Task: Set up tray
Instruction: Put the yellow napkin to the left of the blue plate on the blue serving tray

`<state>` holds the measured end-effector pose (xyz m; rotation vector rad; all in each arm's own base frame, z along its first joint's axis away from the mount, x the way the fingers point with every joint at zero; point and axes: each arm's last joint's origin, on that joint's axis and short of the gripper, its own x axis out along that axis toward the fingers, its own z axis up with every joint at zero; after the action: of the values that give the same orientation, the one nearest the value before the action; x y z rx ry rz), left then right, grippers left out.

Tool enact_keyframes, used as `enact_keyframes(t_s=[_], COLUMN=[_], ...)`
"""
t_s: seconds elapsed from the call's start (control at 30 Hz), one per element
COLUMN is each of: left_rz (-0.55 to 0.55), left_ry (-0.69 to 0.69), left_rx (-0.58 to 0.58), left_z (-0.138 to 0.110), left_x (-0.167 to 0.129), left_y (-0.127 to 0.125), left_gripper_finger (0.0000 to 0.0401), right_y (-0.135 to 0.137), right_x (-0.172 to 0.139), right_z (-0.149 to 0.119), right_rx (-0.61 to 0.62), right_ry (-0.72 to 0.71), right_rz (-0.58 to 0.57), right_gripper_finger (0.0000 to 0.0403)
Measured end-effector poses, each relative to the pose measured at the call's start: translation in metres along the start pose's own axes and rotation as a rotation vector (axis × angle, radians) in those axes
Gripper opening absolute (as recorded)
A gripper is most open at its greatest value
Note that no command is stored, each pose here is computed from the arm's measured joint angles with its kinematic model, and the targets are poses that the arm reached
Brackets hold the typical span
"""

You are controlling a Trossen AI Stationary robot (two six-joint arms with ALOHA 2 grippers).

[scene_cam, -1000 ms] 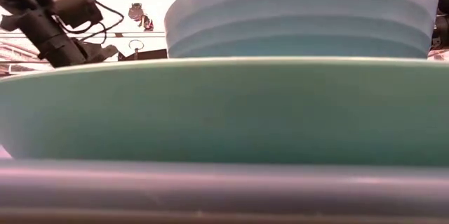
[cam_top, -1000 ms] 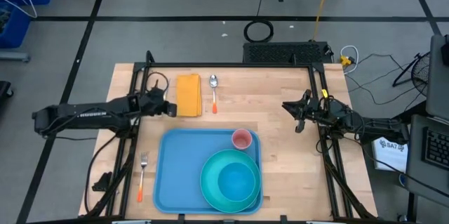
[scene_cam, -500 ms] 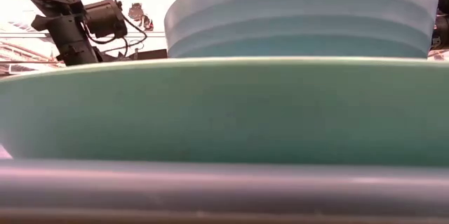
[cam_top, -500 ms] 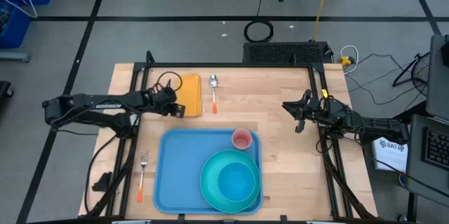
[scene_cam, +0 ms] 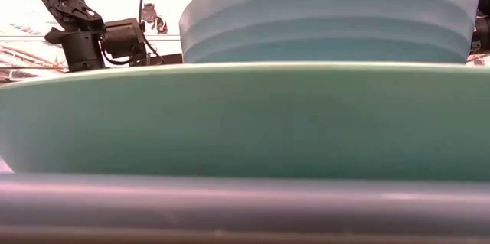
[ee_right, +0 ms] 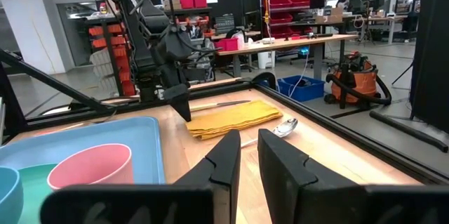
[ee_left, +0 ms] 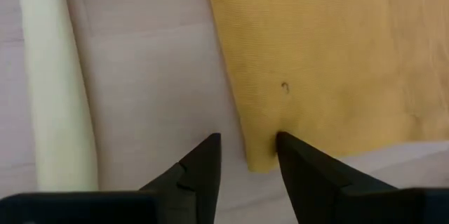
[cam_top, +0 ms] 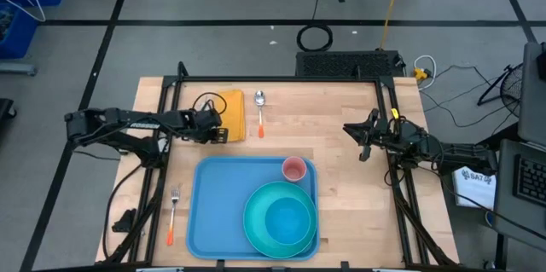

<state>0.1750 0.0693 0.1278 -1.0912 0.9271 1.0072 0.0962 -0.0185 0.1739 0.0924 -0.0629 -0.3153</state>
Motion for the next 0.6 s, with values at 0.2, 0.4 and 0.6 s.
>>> enact_keyframes(t_s=[0.2,0.4,0.6], left_rz=[-0.091,-0.194,-0.293], left_ry=[-0.042,-0.083,-0.111], left_rx=[-0.002,0.004,-0.025], left_z=[0.004,0.008,0.005], left_x=[-0.001,0.0,0.011], left_y=[-0.007,-0.015,-0.012], left_gripper_finger=[0.0145,0.0145,0.0145], right_y=[0.0,0.0,0.0], right_x=[0.0,0.0,0.0], right_z=[0.0,0.0,0.0], right_rx=[0.0,0.0,0.0], right_ry=[0.0,0.0,0.0], right_rz=[0.0,0.0,0.0], right_gripper_finger=[0.0045,0.0045,0.0045])
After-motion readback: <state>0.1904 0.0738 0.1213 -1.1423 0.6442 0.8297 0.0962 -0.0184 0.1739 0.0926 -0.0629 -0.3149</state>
